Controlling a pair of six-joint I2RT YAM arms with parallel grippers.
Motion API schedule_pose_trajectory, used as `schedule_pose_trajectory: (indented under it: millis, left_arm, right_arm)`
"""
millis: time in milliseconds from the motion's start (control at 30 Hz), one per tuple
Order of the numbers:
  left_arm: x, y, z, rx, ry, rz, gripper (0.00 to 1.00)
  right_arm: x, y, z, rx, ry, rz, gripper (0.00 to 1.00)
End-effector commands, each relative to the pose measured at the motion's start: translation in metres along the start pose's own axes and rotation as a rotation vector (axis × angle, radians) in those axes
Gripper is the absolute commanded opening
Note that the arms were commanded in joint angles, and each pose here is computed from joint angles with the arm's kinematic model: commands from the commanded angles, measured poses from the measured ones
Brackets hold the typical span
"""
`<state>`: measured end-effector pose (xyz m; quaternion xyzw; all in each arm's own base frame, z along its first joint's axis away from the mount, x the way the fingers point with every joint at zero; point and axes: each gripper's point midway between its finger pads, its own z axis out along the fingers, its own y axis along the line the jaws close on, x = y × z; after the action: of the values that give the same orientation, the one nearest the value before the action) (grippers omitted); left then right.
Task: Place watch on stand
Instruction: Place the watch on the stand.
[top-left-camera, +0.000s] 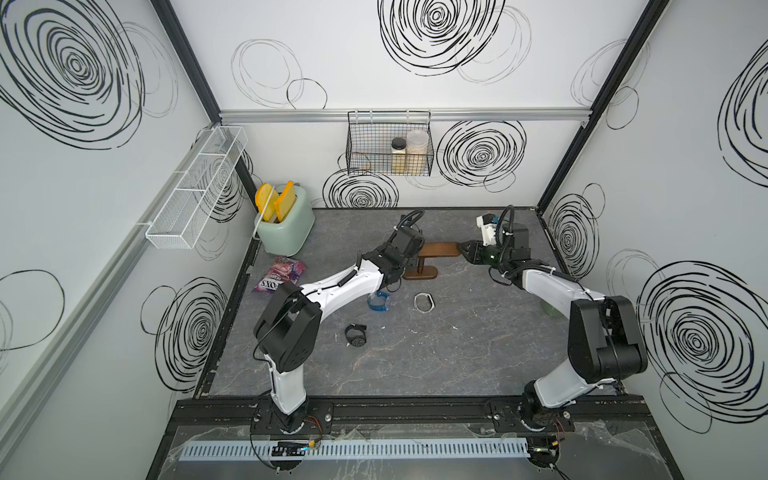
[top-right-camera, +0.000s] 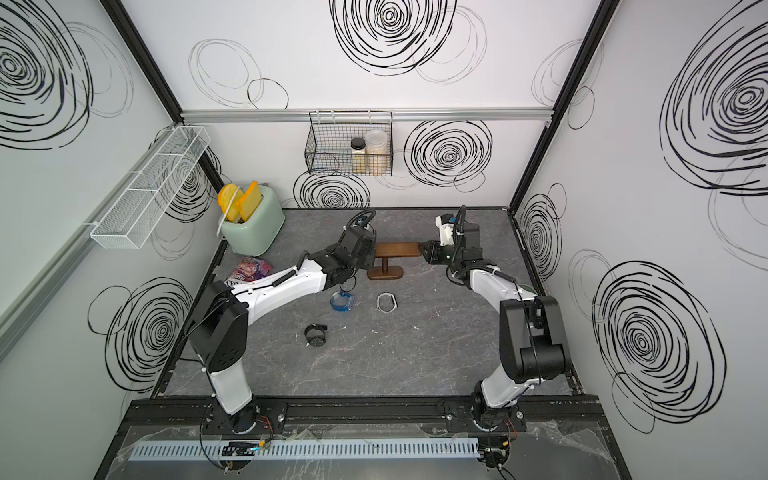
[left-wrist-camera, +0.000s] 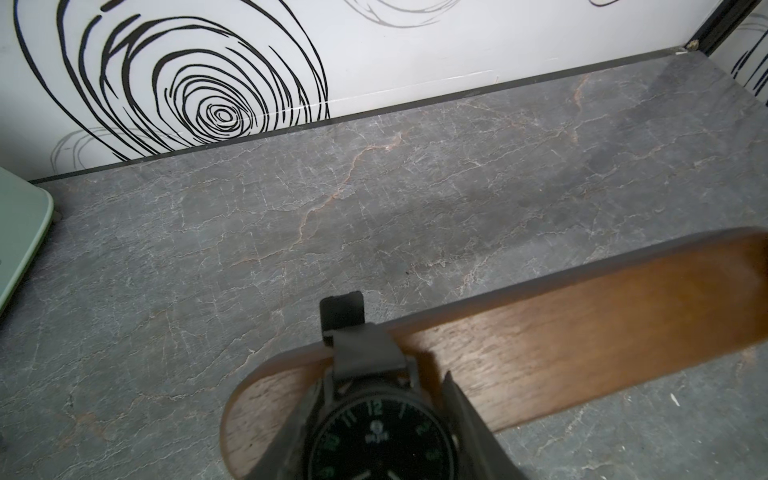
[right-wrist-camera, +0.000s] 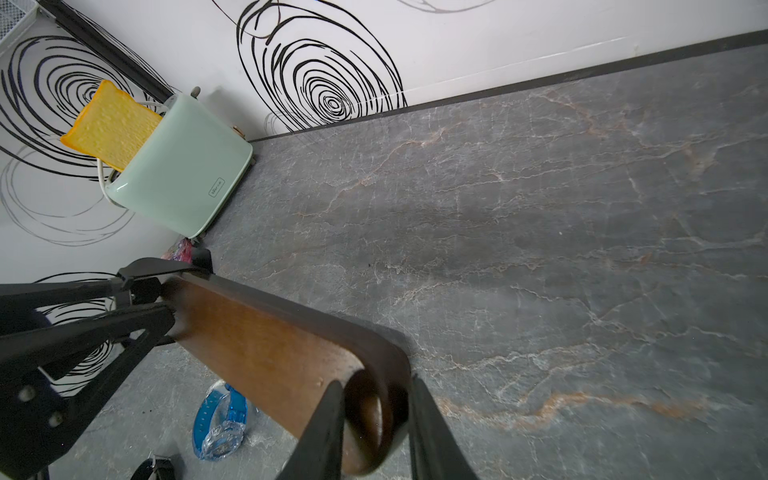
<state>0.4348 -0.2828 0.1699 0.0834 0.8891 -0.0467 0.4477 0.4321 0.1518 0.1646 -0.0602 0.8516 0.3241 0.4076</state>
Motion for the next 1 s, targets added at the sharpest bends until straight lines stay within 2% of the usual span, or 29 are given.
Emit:
schedule_pose_trajectory:
  millis: [0,300,500,633,800,967]
  left_arm:
    - [0.0,-0.038,-0.002,0.105,-0.005,-0.023,0.37]
    - [0.003,-0.049,-0.002,0.144,0.01,-0.031,0.4]
    - [-0.002,-0.055,-0.011,0.206,0.013,-0.058,0.37]
    - [-0.004,-0.048,-0.017,0.203,0.007,-0.065,0.35]
    - [0.012,-0.028,-0.01,0.172,0.04,-0.064,0.34]
    - [0.024,-0.018,-0.005,0.195,0.05,-0.086,0.33]
  right_arm:
    - [0.009,0.018,0.003,-0.051,0.046,-0.02,0.28]
    - [0.011,0.018,0.004,-0.049,0.052,-0.022,0.28]
    - [0.012,0.017,0.005,-0.046,0.056,-0.024,0.28]
    - [0.012,0.017,0.004,-0.042,0.055,-0.025,0.28]
    - [0.012,0.017,0.004,-0.042,0.055,-0.026,0.28]
    - [0.012,0.018,0.004,-0.046,0.055,-0.027,0.28]
